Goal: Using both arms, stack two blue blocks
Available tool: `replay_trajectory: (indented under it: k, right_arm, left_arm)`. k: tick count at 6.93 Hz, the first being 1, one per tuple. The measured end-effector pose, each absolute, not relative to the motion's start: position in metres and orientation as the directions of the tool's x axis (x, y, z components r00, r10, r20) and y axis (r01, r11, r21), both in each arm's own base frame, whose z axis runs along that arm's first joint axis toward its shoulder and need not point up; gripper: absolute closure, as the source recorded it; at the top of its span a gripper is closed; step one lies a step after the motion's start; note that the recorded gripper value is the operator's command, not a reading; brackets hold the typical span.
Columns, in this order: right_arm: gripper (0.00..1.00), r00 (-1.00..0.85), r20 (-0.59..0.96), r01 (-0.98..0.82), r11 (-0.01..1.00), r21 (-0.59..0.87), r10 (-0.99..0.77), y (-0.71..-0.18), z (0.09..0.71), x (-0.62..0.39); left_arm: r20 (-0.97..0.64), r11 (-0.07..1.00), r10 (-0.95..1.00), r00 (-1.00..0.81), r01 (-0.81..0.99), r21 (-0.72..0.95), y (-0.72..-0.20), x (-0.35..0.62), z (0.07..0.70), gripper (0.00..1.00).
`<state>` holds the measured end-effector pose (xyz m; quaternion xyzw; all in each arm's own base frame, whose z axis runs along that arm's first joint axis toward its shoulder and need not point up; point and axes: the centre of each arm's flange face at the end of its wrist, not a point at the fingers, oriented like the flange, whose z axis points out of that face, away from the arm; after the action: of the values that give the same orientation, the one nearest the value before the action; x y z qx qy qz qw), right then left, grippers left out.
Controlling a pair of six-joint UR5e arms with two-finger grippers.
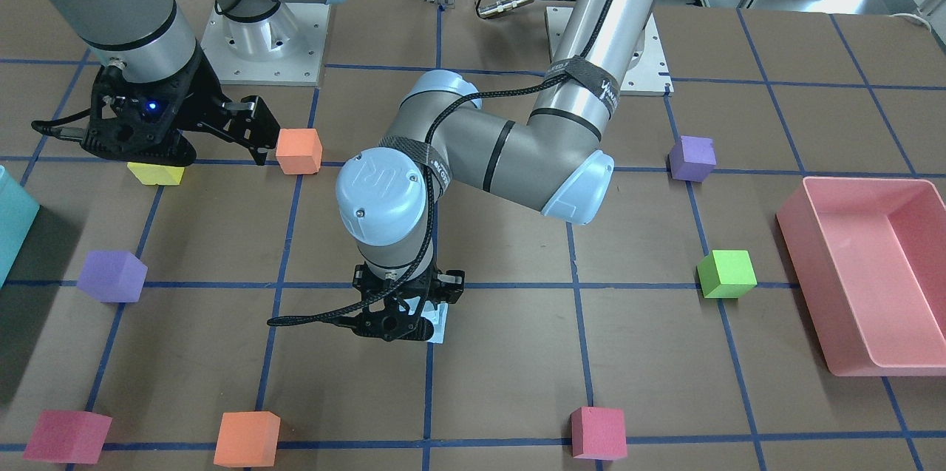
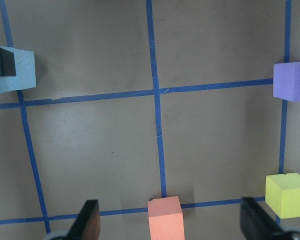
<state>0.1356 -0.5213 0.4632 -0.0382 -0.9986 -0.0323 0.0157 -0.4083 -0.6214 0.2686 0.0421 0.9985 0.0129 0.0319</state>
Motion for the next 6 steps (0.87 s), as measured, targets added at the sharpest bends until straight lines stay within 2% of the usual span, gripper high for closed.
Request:
replay_trajectory:
  k: [6]
  right_arm:
    - [0.0, -0.997, 0.038, 0.076, 0.995, 0.067, 0.074, -0.5198, 0.4616, 0.1373]
  left_arm:
    - [-0.067, 0.992, 0.117, -0.991, 0.115, 0.043, -0.6217, -0.4052, 0.2605, 0.49]
